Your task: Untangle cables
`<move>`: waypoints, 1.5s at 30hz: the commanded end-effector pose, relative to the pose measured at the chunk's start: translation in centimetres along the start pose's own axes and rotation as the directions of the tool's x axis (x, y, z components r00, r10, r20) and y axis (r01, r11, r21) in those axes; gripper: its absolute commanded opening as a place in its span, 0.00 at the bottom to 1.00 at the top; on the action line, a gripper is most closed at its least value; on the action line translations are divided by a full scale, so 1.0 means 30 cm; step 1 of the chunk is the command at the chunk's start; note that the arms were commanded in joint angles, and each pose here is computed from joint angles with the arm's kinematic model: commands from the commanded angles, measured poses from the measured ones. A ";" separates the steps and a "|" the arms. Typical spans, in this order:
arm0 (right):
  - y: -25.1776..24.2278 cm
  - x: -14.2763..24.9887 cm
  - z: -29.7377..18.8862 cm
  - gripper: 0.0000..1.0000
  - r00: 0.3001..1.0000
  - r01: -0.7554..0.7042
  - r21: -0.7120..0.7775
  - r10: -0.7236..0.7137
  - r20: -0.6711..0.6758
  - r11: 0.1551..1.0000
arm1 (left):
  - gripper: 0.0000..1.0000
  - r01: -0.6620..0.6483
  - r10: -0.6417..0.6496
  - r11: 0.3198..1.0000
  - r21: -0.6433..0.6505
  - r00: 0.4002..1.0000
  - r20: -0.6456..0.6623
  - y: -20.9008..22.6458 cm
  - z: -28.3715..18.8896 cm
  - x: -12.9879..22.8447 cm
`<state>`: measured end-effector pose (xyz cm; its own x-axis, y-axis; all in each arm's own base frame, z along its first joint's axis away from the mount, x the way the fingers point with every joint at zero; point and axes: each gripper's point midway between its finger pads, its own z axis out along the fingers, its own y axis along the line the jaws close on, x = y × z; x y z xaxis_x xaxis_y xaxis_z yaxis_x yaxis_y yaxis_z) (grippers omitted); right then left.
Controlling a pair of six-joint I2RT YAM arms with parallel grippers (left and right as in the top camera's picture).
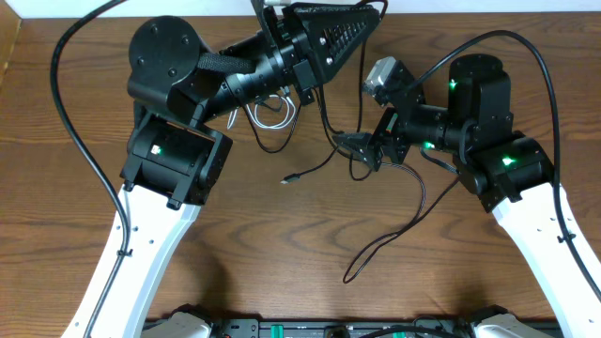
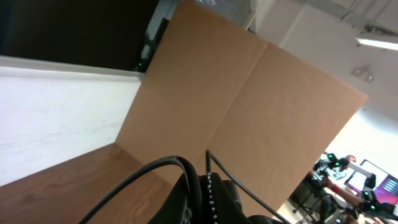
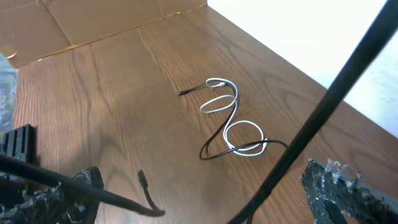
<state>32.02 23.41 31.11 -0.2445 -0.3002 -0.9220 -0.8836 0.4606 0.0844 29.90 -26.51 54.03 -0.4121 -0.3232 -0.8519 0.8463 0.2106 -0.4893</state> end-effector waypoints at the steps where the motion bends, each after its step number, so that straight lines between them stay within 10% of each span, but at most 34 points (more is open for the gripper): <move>1: 0.022 -0.035 -0.007 0.99 0.999 0.038 -0.016 -0.037 0.030 0.999 | 0.08 0.028 -0.028 0.998 0.060 1.000 -0.007 -0.064 -0.011 -0.011; 6: 0.051 -0.052 -0.009 0.94 0.998 0.028 -0.067 -0.025 0.055 0.997 | 0.07 0.029 -0.028 0.998 0.064 1.000 -0.008 -0.070 -0.014 -0.012; 13: 0.097 -0.081 -0.016 0.38 0.996 -0.010 -0.152 0.024 0.089 0.988 | 0.07 0.028 -0.028 0.998 0.064 1.000 -0.008 -0.070 -0.014 -0.012; 37: 0.206 -0.157 -0.024 0.28 0.981 0.098 -0.293 -0.043 0.189 0.951 | 0.07 0.069 -0.071 0.994 0.089 0.997 0.010 -0.100 -0.004 -0.024; 45: 0.207 -0.158 -0.024 0.01 0.981 0.100 -0.293 -0.044 0.190 0.951 | 0.07 0.067 -0.069 0.994 0.092 0.998 0.013 -0.102 -0.004 -0.027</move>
<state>27.96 26.97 35.51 -0.1450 -0.1655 -0.9755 -0.9766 0.1820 0.1143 28.52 -27.04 55.29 -0.4739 -0.3417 -0.8116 0.8347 0.1192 -0.5376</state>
